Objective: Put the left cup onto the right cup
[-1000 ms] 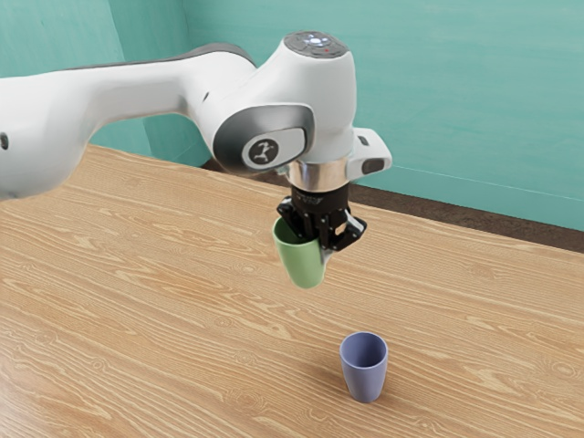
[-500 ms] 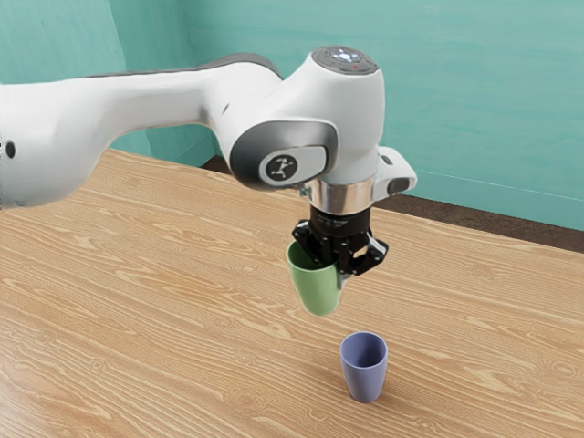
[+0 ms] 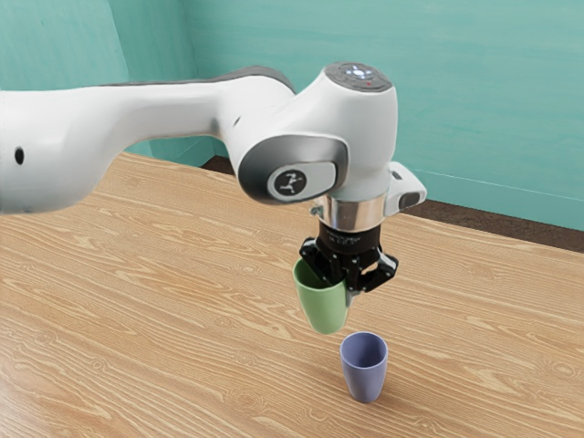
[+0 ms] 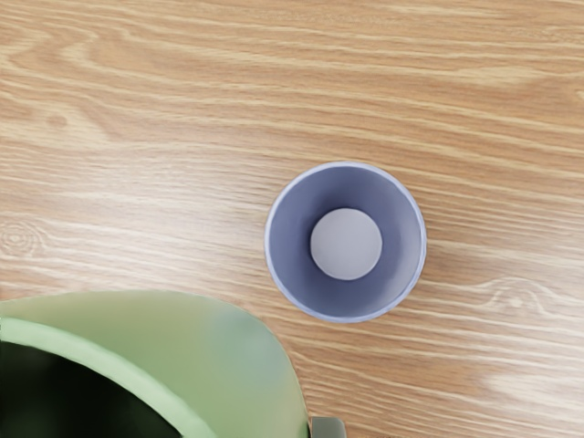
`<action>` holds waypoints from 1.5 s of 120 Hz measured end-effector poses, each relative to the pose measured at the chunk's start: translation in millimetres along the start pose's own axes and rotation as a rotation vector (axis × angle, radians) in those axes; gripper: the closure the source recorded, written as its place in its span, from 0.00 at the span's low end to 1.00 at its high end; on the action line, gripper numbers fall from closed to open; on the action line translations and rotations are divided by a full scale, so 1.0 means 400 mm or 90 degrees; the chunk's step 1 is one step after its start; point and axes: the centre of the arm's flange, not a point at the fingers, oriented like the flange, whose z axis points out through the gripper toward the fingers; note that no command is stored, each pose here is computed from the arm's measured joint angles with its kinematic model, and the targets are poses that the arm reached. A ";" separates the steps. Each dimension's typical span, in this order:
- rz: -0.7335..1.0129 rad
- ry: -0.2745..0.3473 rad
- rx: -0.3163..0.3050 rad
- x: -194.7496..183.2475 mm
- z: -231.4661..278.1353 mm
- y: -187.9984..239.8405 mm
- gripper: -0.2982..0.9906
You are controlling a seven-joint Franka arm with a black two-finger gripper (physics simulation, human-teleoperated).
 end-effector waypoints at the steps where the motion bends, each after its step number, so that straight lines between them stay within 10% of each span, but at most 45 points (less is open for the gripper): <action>1: -0.001 0.000 0.000 0.000 0.001 0.000 0.84; 180: -0.059 -0.029 -0.002 0.062 0.131 -0.008 0.84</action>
